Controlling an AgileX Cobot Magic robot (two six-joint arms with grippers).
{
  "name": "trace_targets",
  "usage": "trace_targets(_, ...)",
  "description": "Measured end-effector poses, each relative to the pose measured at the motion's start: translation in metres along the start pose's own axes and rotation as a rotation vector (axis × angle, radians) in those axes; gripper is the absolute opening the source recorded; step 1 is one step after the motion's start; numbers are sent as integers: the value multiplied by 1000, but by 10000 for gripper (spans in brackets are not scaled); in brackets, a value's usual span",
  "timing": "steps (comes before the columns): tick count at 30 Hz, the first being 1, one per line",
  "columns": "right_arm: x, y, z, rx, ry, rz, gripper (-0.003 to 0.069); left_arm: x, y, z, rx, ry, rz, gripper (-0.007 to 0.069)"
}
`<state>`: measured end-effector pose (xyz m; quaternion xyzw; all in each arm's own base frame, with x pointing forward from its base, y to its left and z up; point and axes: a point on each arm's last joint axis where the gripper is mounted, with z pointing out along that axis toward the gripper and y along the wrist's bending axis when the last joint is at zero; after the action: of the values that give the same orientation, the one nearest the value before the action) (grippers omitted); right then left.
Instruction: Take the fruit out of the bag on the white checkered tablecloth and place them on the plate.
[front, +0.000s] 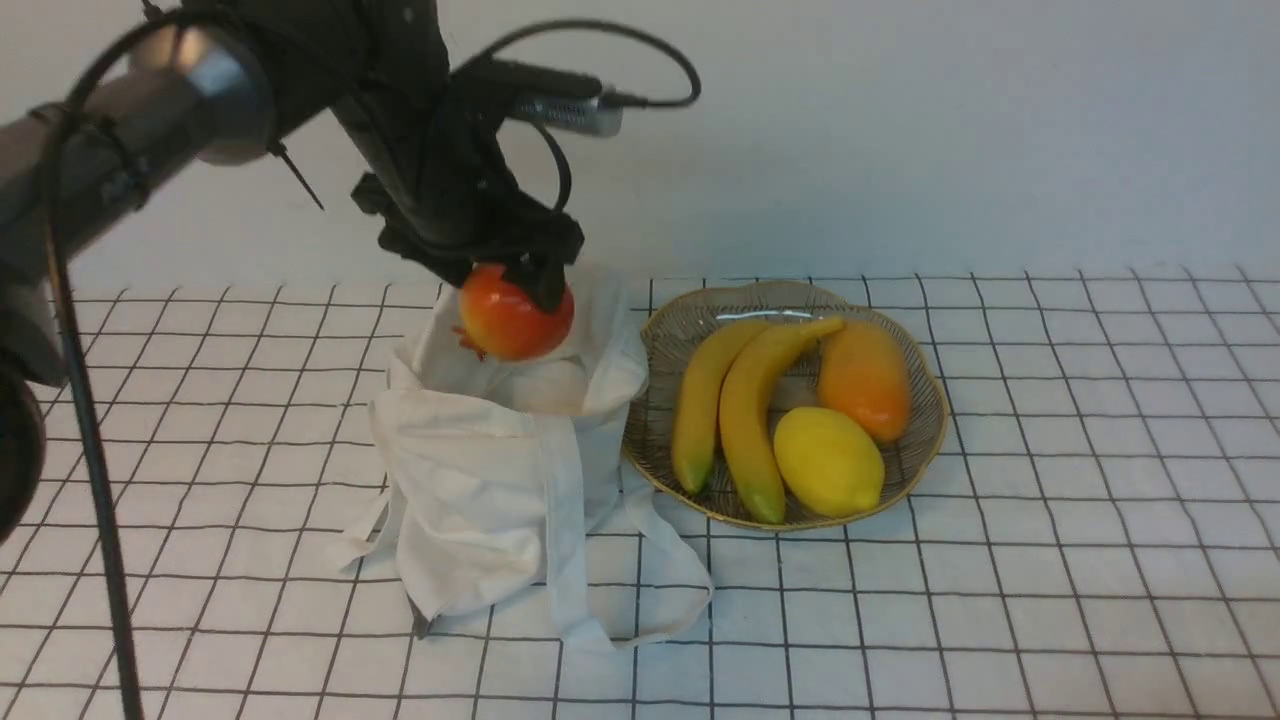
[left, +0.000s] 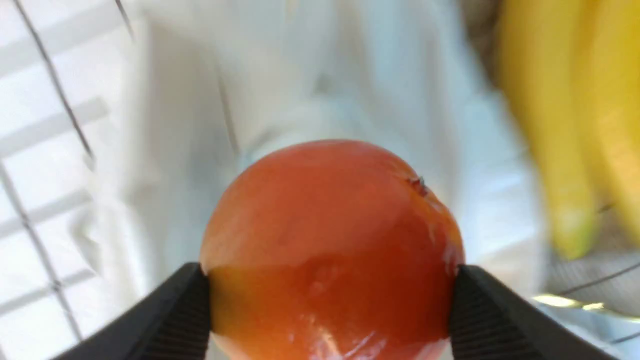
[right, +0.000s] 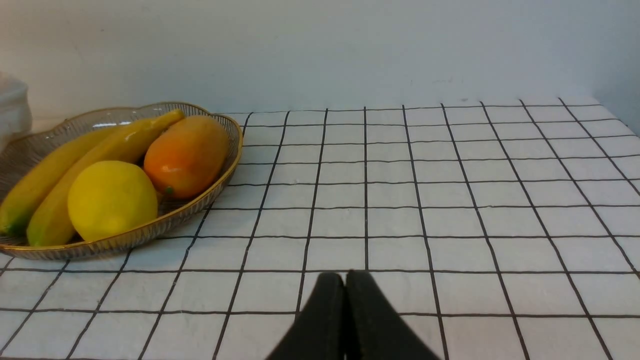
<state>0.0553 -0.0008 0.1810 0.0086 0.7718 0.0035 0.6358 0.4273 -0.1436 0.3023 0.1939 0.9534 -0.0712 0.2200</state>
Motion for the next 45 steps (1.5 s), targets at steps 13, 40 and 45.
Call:
trace_targets(13,0,0,0,0,0,0,-15,-10,-79,30,316,-36,46,548)
trace_targets(40,0,0,0,0,0,0,-15,-16,-105,52,322,-93,156,666)
trace_targets(45,0,0,0,0,0,0,-15,-27,-105,-25,290,-129,234,391)
